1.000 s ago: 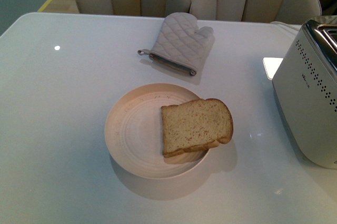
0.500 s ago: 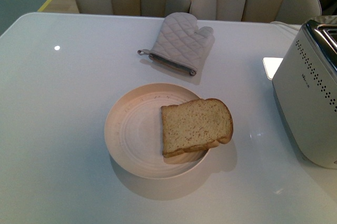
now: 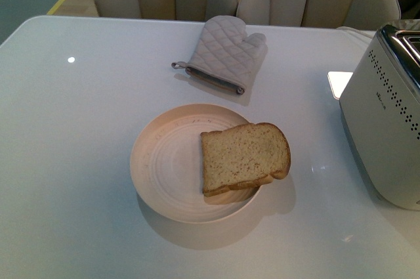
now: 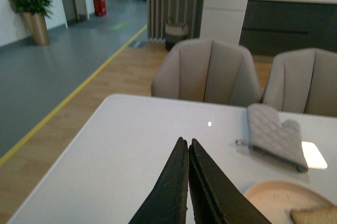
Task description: Put bread into toaster
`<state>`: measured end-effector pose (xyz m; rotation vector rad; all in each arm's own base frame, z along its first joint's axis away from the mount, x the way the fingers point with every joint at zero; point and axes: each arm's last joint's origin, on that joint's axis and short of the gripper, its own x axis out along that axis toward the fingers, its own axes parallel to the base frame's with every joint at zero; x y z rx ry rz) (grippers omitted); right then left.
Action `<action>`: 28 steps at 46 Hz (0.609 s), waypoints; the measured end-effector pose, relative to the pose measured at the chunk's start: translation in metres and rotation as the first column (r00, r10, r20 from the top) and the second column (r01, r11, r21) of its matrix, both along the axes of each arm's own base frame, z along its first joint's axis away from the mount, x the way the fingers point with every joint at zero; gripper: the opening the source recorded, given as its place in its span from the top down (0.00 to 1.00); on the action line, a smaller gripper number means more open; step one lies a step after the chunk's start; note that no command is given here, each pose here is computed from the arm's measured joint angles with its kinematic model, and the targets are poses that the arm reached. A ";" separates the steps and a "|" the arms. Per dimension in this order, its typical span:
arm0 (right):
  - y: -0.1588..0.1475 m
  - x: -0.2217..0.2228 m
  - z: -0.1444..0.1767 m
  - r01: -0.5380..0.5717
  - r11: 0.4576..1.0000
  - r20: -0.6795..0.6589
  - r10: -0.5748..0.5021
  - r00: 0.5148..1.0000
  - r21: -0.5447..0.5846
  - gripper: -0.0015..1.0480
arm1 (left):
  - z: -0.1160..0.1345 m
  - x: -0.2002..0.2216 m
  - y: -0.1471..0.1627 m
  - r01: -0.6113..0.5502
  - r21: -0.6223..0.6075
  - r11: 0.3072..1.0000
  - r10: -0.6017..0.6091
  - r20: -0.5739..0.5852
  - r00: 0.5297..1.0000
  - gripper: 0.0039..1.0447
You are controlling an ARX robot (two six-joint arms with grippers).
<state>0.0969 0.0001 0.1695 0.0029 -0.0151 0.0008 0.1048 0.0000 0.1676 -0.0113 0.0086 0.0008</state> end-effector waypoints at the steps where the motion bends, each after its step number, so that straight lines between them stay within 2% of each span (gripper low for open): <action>1: 0.000 0.000 0.000 0.000 1.000 0.000 0.000 1.000 0.000 0.09 | -0.002 -0.003 0.000 0.000 0.000 1.000 0.000 -0.014 1.000 0.97; 12: 0.000 0.000 0.000 0.000 1.000 0.000 0.000 1.000 0.000 0.09 | 0.000 -0.007 0.000 0.000 0.000 1.000 0.000 0.016 1.000 0.96; 13: 0.000 0.000 0.000 0.005 1.000 -0.003 -0.005 1.000 0.001 0.09 | 0.000 -0.007 0.000 0.000 0.000 1.000 0.000 0.016 1.000 0.93; 15: 0.000 0.000 -0.001 0.066 0.998 -0.104 -0.064 0.993 0.015 0.09 | 0.000 -0.007 0.000 0.001 0.000 1.000 -0.001 0.016 1.000 0.86; 17: 0.001 0.001 -0.002 0.137 0.991 -0.248 -0.132 0.960 0.004 0.09 | 0.000 -0.007 0.000 -0.001 0.000 1.000 0.001 0.016 1.000 0.79; 18: 0.002 0.003 -0.004 0.163 0.986 -0.340 -0.161 0.927 -0.022 0.09 | 0.000 -0.007 0.000 0.000 0.000 1.000 0.000 0.016 1.000 0.74; 20: 0.006 0.006 -0.010 0.165 0.985 -0.420 -0.167 0.892 -0.040 0.09 | 0.000 -0.007 0.000 0.000 0.000 1.000 0.000 0.016 1.000 0.65; 25: 0.019 0.021 -0.009 0.102 0.995 -0.453 -0.090 0.887 0.002 0.09 | 0.000 -0.008 0.000 0.000 0.000 1.000 0.000 0.017 1.000 0.43; 28: 0.024 0.030 -0.006 0.073 0.996 -0.454 -0.046 0.890 0.042 0.09 | 0.000 -0.008 0.000 0.000 0.000 1.000 0.000 0.017 1.000 0.35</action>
